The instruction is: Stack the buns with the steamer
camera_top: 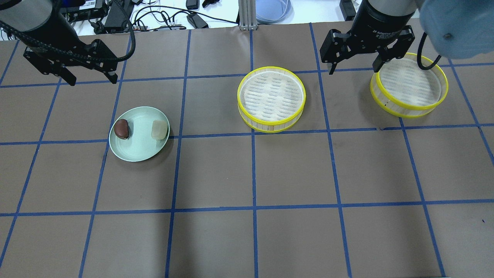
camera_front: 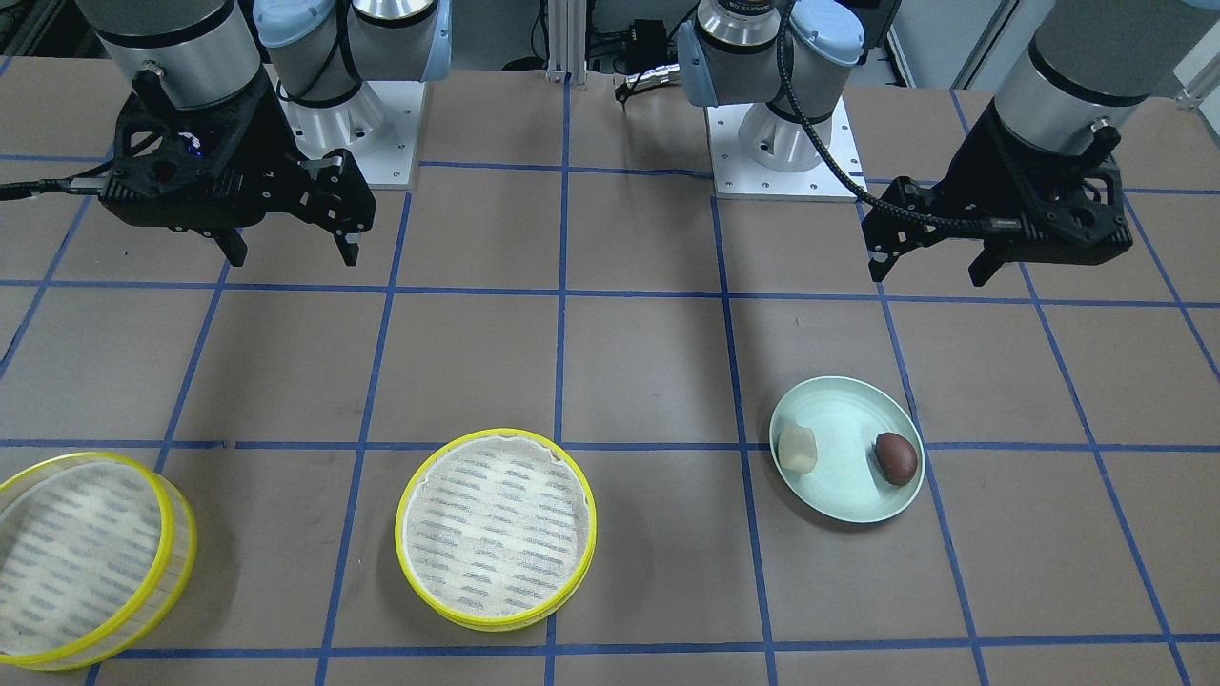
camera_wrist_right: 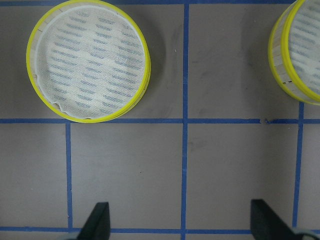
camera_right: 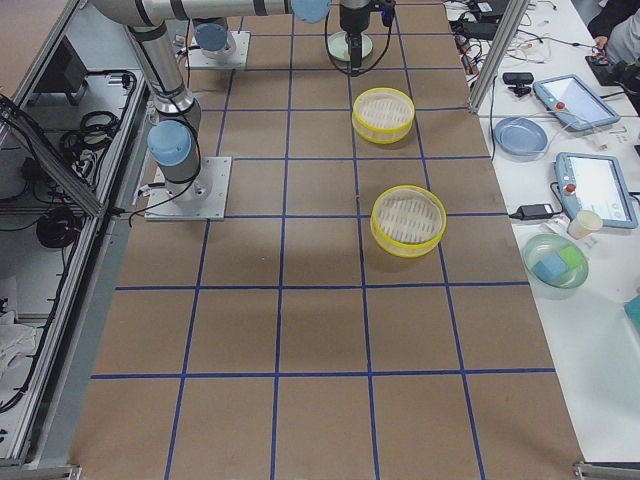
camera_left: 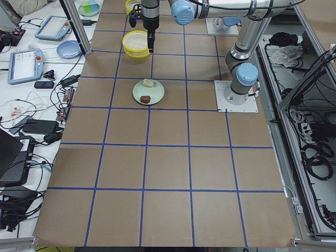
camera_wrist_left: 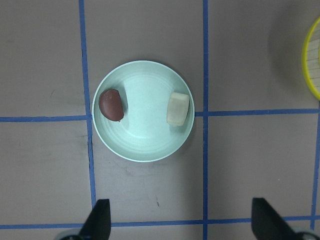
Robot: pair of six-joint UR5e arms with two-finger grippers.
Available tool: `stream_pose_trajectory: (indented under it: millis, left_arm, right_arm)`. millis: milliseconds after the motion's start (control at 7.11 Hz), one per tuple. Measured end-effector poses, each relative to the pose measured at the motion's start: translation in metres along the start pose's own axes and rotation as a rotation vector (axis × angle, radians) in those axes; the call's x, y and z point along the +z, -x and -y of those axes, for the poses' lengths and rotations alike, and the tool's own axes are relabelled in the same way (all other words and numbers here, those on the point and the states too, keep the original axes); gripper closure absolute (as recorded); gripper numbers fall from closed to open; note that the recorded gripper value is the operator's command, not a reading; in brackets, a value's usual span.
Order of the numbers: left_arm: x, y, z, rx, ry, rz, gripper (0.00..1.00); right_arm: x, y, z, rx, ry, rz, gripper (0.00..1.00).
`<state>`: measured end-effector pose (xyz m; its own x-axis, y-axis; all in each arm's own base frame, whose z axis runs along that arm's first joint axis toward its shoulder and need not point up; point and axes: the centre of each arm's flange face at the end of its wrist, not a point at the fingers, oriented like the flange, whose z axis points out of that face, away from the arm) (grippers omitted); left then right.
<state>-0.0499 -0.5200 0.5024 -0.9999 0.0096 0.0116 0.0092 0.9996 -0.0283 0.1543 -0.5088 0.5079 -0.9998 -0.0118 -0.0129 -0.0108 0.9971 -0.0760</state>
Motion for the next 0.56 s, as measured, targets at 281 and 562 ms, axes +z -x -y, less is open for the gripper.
stream_pose_trajectory:
  millis: [281,562]
  left_arm:
    - [0.0027,0.0015,0.0008,0.000,0.005,0.003,0.00]
    - [0.0109,0.0074,0.0050,-0.006,0.016,0.001,0.00]
  right_arm:
    - [-0.0002,0.0000,0.0004,0.000,-0.003,0.000,0.00]
    - [0.0000,0.0000,0.0003,0.000,-0.002,0.000,0.00]
